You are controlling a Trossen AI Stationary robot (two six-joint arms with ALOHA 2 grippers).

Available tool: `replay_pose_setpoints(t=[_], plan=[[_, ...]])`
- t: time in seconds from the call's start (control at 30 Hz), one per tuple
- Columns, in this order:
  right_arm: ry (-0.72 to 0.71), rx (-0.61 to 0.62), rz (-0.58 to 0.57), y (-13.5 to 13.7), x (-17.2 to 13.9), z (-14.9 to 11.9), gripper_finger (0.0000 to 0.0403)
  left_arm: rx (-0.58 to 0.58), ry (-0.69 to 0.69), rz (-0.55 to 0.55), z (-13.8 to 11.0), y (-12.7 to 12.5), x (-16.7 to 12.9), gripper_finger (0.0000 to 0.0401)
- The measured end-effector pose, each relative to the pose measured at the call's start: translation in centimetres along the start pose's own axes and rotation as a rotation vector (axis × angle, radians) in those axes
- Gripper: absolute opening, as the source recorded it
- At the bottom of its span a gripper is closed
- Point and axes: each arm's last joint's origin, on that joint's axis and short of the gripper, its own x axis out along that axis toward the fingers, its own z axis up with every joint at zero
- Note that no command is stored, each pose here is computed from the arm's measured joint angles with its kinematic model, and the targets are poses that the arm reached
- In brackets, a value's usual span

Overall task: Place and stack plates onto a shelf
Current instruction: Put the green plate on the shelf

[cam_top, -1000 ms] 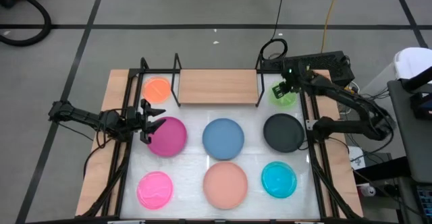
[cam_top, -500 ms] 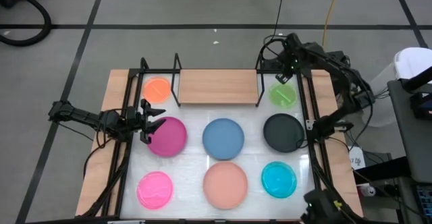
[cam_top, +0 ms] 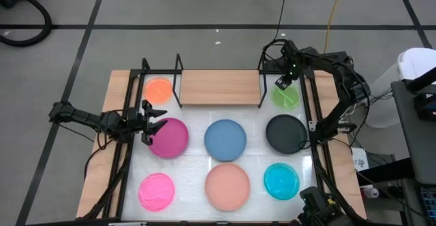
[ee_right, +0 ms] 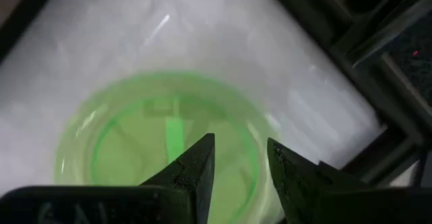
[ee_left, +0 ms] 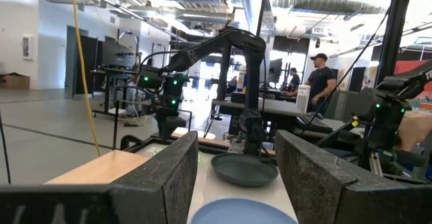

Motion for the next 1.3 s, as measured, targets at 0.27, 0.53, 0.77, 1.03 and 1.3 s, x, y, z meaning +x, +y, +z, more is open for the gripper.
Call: replay_pose_setpoints(t=[0.27,0.53,0.77,1.03,1.3], plan=[[-0.023,0.002,-0.009,0.0,1.3,-0.5,0.0118,0.000,0.000,0.000,0.0,0.0,0.0,0.0202],[-0.036,0.043,-0.021,-0.8,2.4,-1.4,0.0118,0.000,0.000,0.000,0.0,0.0,0.0,0.0202],[-0.068,0.082,-0.030,-1.1,2.9,-1.6,0.0118,0.000,0.000,0.000,0.0,0.0,0.0,0.0202],[-0.071,0.109,-0.030,-1.1,3.0,-1.5,0.0109,0.000,0.000,0.000,0.0,0.0,0.0,0.0202],[-0.058,0.129,-0.025,-0.8,4.1,-2.5,0.0076,0.000,0.000,0.000,0.0,0.0,0.0,0.0202]])
